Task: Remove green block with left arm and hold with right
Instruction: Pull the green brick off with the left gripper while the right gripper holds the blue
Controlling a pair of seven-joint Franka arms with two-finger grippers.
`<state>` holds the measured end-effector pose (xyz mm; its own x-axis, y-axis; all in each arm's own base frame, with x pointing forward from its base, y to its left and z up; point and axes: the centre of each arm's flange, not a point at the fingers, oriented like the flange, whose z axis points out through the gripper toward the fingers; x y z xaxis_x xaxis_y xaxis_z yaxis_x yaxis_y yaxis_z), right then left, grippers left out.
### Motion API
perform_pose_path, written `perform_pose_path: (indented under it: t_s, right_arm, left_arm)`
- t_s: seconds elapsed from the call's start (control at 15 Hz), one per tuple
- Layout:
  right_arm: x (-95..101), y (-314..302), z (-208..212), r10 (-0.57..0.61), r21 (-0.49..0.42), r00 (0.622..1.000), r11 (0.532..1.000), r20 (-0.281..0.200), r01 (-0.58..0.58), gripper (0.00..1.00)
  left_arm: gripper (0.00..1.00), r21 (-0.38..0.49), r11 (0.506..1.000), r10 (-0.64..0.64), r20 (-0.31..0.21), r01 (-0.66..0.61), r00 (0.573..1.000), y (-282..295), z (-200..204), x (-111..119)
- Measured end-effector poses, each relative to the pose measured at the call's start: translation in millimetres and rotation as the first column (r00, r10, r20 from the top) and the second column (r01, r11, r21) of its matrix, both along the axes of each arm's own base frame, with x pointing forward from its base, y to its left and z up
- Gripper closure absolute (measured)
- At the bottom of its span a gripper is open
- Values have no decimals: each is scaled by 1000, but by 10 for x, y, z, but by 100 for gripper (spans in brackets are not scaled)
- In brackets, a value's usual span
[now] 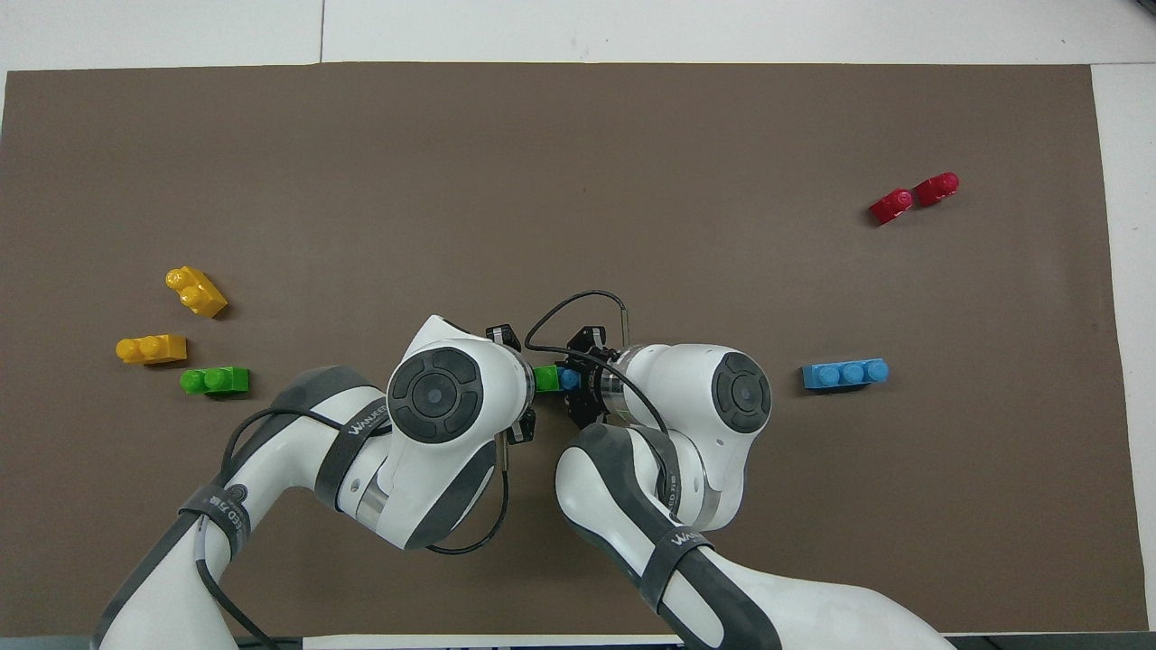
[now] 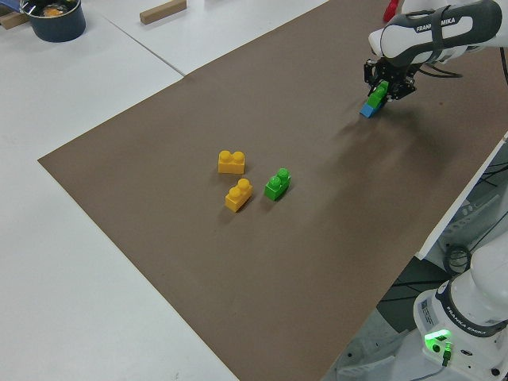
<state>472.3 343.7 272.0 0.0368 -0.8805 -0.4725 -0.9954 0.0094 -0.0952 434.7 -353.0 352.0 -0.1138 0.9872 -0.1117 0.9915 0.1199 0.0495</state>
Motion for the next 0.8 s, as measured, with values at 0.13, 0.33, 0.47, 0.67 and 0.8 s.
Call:
perform_pose_path:
  t_s: [0.13,0.33,0.47,0.67,0.8]
  right_arm:
    - [0,0,0,1,0,1000,1000,0,-1,65]
    - [1,1,3,1,0,1000,1000,1,-1,65]
    - [11,9,18,1,3,1000,1000,4,-1,65]
    - [21,-6,0,-2,0,1000,1000,2,2,65]
    - [22,-6,0,-2,0,1000,1000,2,2,65]
  left_arm:
    - [64,1,1000,-5,1,5,1000,0,2,-1]
    - [64,2,1000,-6,-1,6,1000,0,21,4]
    - [64,5,1000,-2,-6,2,1000,13,124,22]
    - [64,1,1000,25,2,-25,1000,161,615,64]
    - [64,2,999,40,8,-40,999,377,963,69]
